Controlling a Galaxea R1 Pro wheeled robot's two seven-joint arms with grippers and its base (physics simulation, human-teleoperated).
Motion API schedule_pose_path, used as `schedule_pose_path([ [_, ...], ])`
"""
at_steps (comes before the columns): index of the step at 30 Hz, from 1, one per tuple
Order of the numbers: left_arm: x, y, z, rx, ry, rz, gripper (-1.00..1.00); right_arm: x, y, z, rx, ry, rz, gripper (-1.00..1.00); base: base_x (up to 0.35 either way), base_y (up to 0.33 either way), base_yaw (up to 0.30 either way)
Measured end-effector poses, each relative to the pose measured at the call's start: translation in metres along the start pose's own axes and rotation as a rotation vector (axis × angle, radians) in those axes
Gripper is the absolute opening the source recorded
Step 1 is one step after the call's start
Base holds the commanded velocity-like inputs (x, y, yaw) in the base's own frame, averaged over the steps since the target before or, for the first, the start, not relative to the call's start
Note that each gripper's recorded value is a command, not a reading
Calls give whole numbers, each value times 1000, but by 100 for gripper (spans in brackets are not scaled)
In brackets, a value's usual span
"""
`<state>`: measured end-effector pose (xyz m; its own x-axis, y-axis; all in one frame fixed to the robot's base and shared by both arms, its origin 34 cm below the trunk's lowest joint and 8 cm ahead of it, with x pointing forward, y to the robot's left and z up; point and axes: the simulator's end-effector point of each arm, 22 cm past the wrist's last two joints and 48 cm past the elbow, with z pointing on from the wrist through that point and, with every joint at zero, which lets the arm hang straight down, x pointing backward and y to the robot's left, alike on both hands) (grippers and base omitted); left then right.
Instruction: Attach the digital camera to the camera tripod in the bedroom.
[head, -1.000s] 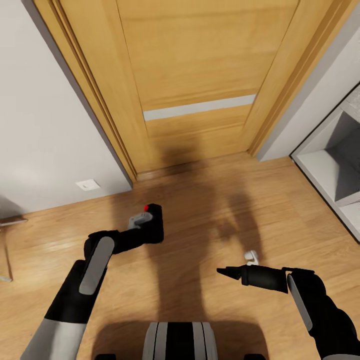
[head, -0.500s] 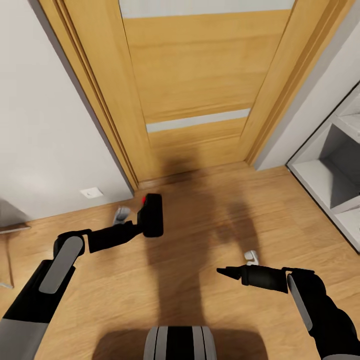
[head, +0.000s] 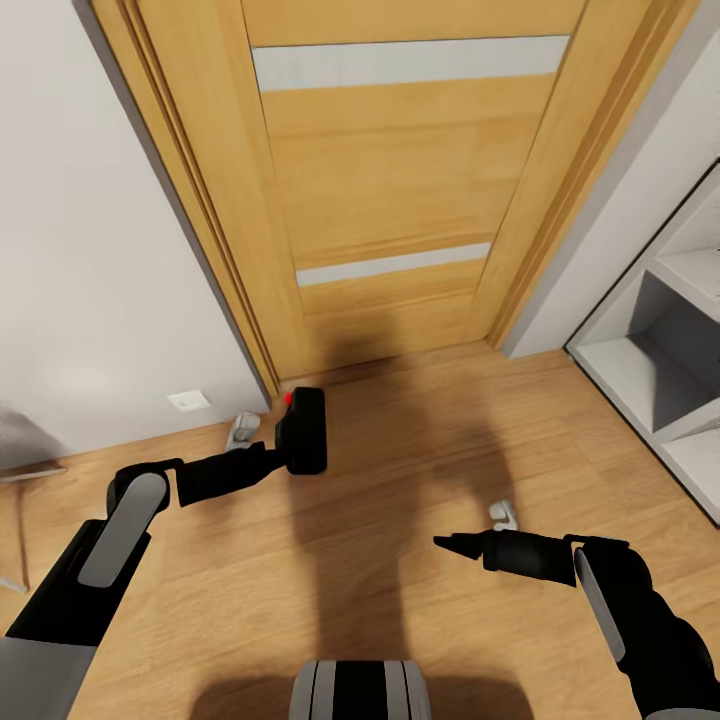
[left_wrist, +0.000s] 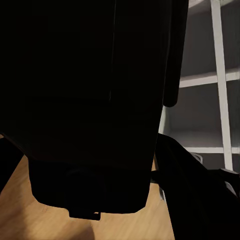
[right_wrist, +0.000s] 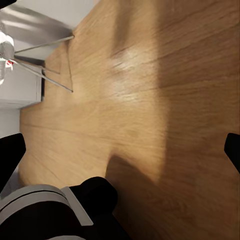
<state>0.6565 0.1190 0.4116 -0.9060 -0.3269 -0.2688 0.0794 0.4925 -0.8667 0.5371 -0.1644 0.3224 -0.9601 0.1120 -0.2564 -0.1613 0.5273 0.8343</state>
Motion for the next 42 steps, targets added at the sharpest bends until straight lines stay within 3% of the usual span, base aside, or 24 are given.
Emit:
schedule_pose_path([
  [13,0,-26,-1,15,-3,35,-100,-15,20,-11,-5,-28,-44,100,0,0,0],
  [21,6,-34,5,-34,9,125,-100,-23,32,-18,-9,-46,-73,100,0,0,0],
  [32,10,-57,18,-66,1,205,-100,-34,49,-27,-12,-69,-110,100,0,0,0],
  [34,12,-56,23,-90,5,222,-100,-36,52,-29,-12,-73,-117,100,0,0,0],
  [35,17,-48,30,-135,15,243,-100,-37,54,-30,-13,-76,-120,100,0,0,0],
  [42,16,-60,30,-147,8,273,-100,-43,66,-36,-16,-91,-145,100,0,0,0],
])
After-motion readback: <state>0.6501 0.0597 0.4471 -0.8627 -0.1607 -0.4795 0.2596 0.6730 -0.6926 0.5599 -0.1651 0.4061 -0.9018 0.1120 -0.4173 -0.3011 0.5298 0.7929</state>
